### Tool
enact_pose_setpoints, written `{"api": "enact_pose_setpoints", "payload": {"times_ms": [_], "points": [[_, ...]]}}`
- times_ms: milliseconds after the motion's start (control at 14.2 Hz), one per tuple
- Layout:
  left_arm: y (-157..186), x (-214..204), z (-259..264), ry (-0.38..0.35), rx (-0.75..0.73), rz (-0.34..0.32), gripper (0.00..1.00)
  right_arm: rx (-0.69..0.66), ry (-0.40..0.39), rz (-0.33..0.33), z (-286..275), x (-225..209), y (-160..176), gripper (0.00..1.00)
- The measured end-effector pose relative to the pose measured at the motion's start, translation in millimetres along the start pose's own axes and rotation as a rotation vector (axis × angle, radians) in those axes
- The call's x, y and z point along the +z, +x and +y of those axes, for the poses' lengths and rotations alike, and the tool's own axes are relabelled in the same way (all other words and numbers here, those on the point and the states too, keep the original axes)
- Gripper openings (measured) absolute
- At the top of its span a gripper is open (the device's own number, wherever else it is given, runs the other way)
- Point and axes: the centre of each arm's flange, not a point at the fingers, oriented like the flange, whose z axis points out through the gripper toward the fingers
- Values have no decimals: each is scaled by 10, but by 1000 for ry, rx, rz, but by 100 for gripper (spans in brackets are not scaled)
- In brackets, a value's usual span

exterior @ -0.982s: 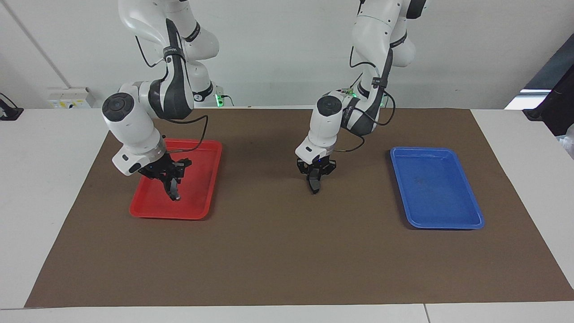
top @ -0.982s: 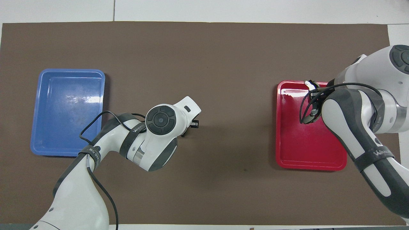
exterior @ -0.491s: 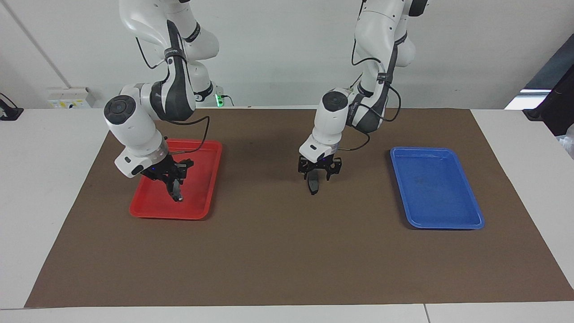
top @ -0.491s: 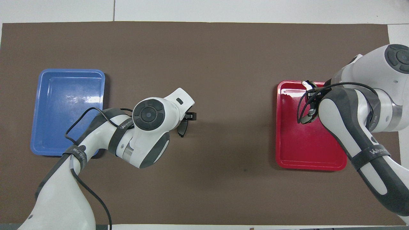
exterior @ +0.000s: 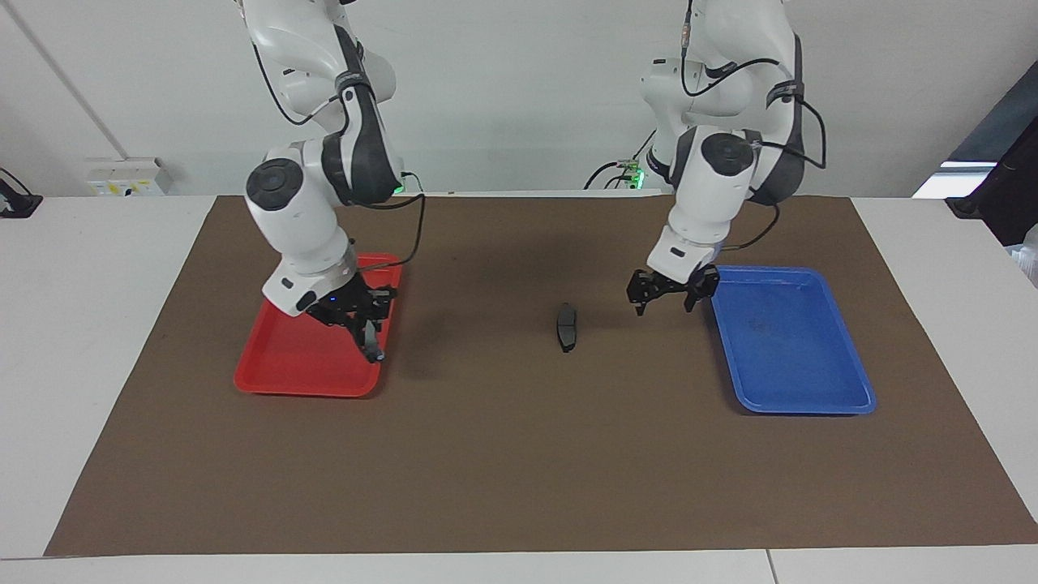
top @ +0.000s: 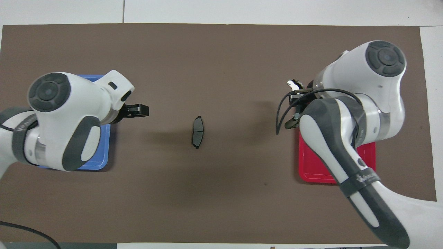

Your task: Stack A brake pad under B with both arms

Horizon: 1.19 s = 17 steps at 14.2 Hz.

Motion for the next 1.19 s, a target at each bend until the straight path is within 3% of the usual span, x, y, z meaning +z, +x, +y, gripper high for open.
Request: {"api": "enact_pose_setpoints", "payload": {"times_ms": [281,421,632,842,1193], "points": [[-62,-633,-1040,11,28,-27,98,-13,29,-20,-1317,198,-184,43],[-83,-1115,-1322,12,34,-45,98,-5,21,-46,-1899,588,-272,43],[-88,-1773,-1513,12,23,-57,99,14,30,-8,-2628,1097,-395,43],[-76,-2158,-1520,11,20,-94,99,6,32,3,-2758,1295,-471,43],[-66,-2199,-1512,9,21,-126,99,30,35,26,-2611,1355,-386,43]]}}
